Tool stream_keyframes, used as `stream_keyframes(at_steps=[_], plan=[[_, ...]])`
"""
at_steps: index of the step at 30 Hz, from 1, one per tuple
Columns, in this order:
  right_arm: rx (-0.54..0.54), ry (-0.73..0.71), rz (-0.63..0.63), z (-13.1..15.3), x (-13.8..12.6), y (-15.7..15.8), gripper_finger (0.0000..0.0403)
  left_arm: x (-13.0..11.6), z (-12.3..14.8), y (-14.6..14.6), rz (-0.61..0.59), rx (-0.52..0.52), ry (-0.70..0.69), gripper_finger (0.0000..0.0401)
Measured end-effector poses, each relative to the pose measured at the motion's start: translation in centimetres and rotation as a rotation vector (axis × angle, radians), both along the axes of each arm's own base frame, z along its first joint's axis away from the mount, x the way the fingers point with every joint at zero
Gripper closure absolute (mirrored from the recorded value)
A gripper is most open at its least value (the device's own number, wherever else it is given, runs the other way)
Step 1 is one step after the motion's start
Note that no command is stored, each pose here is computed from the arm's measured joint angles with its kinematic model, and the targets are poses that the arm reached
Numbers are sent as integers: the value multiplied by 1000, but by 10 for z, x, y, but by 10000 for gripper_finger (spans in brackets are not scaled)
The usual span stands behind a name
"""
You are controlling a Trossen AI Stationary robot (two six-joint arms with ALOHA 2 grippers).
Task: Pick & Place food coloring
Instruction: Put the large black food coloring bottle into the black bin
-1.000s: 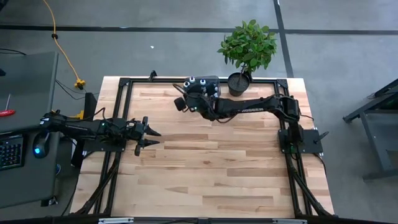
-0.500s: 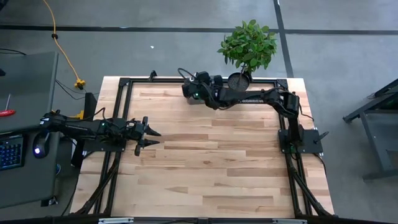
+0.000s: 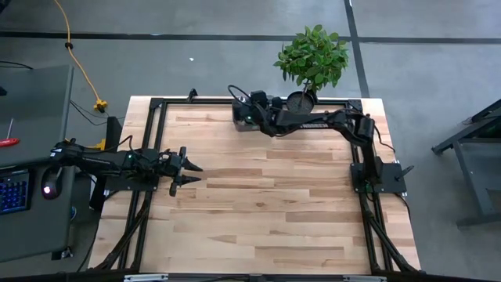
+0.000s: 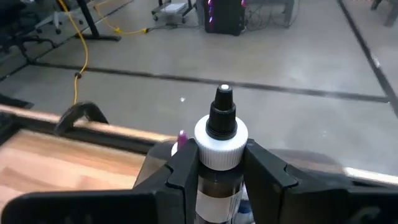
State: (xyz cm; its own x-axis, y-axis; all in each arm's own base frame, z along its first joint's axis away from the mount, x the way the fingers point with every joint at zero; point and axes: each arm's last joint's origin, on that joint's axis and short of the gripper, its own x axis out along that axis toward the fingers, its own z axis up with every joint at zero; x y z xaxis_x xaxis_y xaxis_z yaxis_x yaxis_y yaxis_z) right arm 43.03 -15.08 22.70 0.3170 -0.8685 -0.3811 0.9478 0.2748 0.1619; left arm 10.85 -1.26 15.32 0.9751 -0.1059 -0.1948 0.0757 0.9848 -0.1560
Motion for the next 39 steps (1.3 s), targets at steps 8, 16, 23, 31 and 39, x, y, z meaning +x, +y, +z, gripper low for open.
stream_keyframes(at_steps=[8,16,23,31,39], plan=[[19,41,31,-22,7,-3,308,0,0,0,0,0,0,238],[34,55,25,-32,7,-11,308,0,0,0,0,0,0,238],[37,56,55,-41,11,-14,308,0,0,0,-1,0,0,238],[71,67,88,-58,15,-17,308,0,0,0,0,0,0,238],[73,69,93,-58,15,-17,295,0,0,0,0,0,0,238]])
